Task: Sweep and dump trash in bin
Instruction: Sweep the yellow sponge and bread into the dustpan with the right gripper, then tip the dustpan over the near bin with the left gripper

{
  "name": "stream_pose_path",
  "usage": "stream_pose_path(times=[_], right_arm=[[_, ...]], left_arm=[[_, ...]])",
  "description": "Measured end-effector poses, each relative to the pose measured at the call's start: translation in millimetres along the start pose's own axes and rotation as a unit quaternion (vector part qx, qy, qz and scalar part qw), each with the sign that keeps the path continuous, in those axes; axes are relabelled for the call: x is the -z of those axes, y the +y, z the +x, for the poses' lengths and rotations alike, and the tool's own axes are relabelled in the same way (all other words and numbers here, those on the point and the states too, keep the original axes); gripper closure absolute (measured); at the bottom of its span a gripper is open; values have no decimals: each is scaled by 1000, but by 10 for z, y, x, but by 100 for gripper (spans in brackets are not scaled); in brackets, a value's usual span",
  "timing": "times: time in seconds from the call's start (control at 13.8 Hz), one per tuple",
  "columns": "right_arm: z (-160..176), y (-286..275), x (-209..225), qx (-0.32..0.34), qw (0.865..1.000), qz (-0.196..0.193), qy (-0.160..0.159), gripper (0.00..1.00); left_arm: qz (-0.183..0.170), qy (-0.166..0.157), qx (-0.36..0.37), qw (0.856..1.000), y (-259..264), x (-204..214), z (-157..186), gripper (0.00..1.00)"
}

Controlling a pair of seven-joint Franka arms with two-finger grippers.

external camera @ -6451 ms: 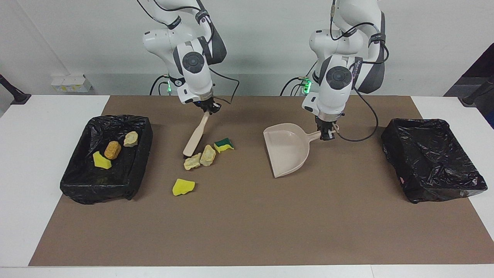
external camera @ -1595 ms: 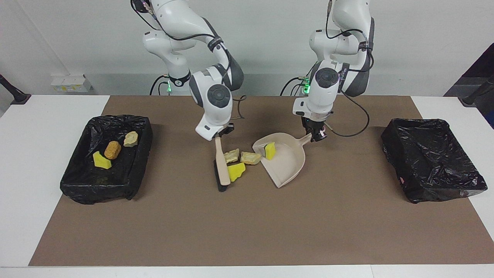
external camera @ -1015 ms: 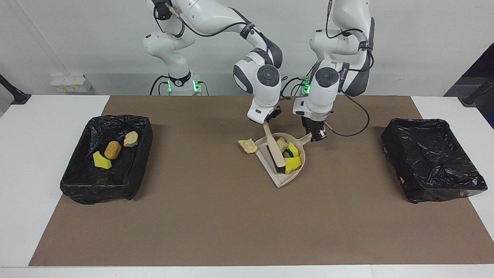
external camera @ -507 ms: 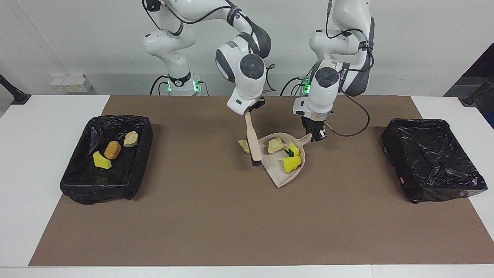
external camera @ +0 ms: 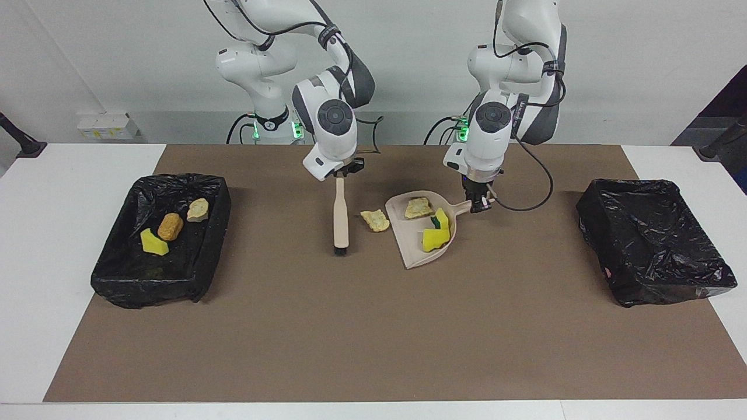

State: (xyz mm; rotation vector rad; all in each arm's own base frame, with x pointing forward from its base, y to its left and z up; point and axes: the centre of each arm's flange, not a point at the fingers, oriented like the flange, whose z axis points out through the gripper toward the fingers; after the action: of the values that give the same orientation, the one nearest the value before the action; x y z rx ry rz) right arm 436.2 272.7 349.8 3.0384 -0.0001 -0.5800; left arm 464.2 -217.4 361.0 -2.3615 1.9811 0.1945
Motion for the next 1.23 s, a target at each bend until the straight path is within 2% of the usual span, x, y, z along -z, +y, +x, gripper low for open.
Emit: stream_pose_path(times=[0.36, 0.8, 1.23], right_arm=[[-176, -481, -224, 38, 999, 8, 22, 74], [-502, -1255, 39, 79, 994, 70, 22, 74], [-369, -1094, 423, 60, 994, 84, 28, 74]], left_arm=[[0, -1, 1, 1000, 5, 10, -3, 69], [-1, -2, 8, 1000, 9, 5, -6, 69], [-5, -3, 39, 999, 4, -3, -27, 69]])
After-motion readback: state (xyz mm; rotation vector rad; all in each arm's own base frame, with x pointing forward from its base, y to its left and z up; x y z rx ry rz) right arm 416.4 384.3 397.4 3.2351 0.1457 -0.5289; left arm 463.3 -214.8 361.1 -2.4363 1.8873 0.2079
